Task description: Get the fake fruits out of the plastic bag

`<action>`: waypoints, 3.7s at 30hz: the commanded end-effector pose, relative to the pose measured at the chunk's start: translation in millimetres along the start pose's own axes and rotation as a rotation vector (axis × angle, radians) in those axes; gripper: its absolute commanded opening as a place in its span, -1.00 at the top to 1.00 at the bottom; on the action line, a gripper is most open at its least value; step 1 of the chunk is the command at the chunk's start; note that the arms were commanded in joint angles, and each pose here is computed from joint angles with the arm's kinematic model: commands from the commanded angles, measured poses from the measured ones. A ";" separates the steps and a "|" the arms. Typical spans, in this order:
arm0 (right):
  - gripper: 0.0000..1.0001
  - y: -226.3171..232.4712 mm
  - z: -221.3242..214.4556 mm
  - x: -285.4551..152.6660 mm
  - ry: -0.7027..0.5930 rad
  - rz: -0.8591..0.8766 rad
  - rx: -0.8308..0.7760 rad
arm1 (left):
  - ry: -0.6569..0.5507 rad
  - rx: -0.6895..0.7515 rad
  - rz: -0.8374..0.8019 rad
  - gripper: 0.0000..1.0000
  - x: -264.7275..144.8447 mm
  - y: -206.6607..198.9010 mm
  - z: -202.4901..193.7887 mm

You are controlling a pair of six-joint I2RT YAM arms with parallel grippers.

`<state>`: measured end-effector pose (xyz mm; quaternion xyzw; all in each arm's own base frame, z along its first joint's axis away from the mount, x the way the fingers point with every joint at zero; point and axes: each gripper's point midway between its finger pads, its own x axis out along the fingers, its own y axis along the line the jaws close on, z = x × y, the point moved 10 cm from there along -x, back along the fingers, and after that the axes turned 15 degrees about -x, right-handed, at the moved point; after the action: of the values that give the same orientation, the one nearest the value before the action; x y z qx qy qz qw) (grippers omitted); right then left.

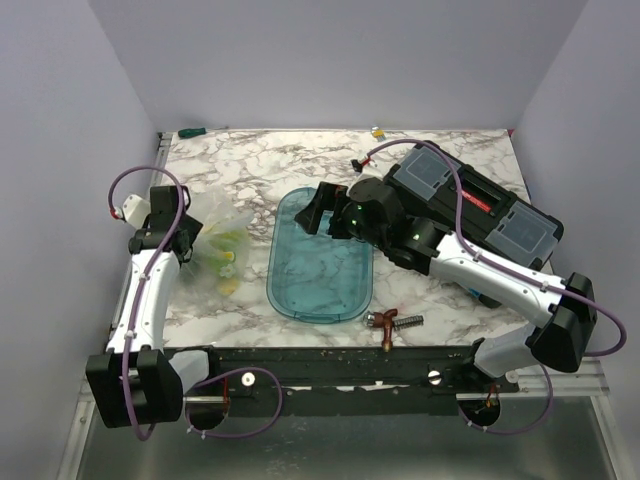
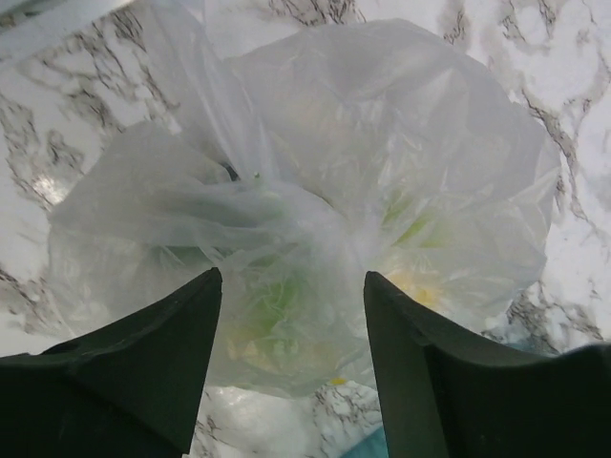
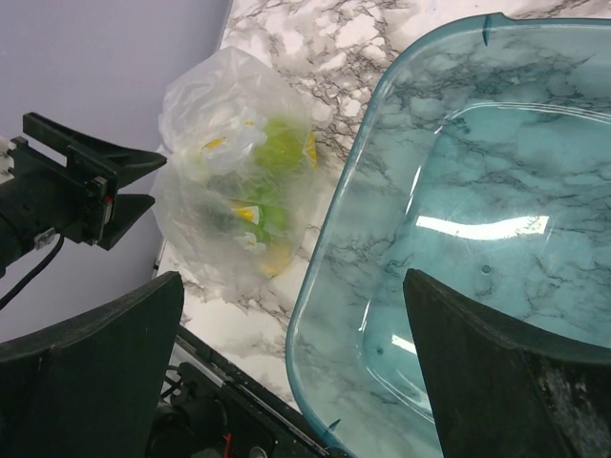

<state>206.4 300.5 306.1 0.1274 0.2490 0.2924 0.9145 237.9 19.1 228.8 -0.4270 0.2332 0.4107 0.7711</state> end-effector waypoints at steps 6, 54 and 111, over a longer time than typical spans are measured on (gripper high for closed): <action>-1.00 5.1 4.4 14.4 0.022 -0.020 -0.045 | 0.158 -0.140 0.034 -0.71 4.8 15.9 -12.9; -0.61 112.5 -80.9 90.0 0.127 0.303 -0.205 | 0.234 0.505 -0.674 1.00 -97.1 63.3 -41.9; 0.99 13.3 -64.4 79.3 -0.047 -0.095 0.130 | 0.140 0.488 -0.720 1.00 -114.3 75.2 -39.6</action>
<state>208.4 391.0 224.6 0.1574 0.2626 0.2563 0.9168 113.1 -48.0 247.8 -0.3096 0.2439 -0.0097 0.9190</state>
